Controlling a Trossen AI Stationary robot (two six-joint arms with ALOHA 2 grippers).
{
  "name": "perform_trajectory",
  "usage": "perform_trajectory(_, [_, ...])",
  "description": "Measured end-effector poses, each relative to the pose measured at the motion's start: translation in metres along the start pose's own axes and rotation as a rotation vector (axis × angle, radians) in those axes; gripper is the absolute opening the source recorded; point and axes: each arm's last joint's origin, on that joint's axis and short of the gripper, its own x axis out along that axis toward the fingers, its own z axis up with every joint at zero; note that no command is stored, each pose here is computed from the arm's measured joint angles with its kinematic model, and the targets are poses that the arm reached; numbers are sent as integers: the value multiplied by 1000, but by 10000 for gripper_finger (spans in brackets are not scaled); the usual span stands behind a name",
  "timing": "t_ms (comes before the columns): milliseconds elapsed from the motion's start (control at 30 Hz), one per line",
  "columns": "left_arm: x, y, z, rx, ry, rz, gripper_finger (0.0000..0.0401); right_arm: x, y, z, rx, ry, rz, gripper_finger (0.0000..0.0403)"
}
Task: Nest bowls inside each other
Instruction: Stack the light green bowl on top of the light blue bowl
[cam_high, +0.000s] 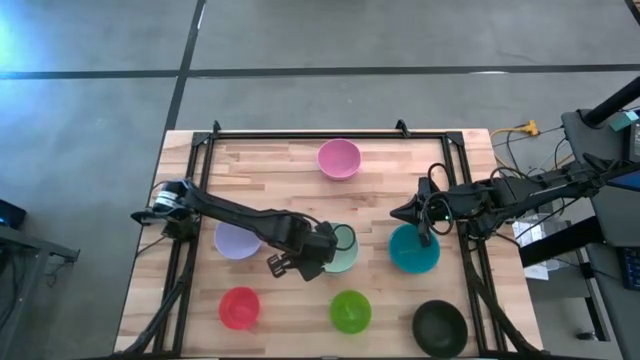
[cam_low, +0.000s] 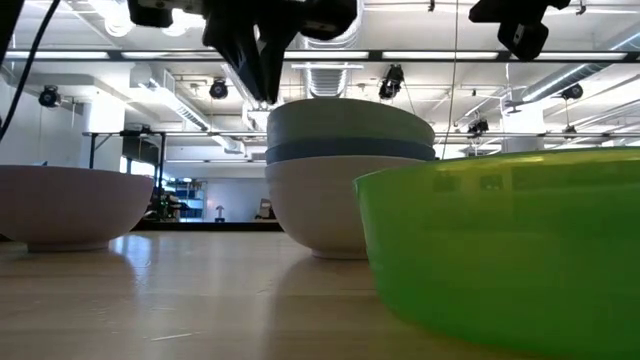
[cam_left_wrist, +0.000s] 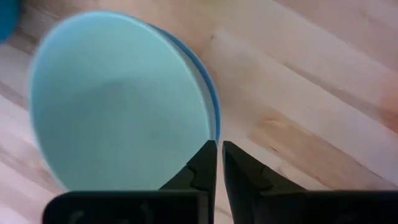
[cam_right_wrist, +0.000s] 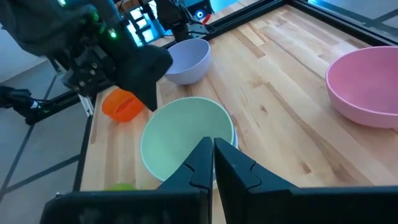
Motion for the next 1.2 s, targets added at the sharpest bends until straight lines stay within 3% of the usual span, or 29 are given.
perform_trajectory(1000, [16, 4, -5, -21, -4, -32, 12, 0, 0, 0, 2, -5, -8, 9])
perform_trajectory(1200, [5, 7, -7, -29, -22, -4, 12, 0, 0, 0, 19, -5, -8, 9])
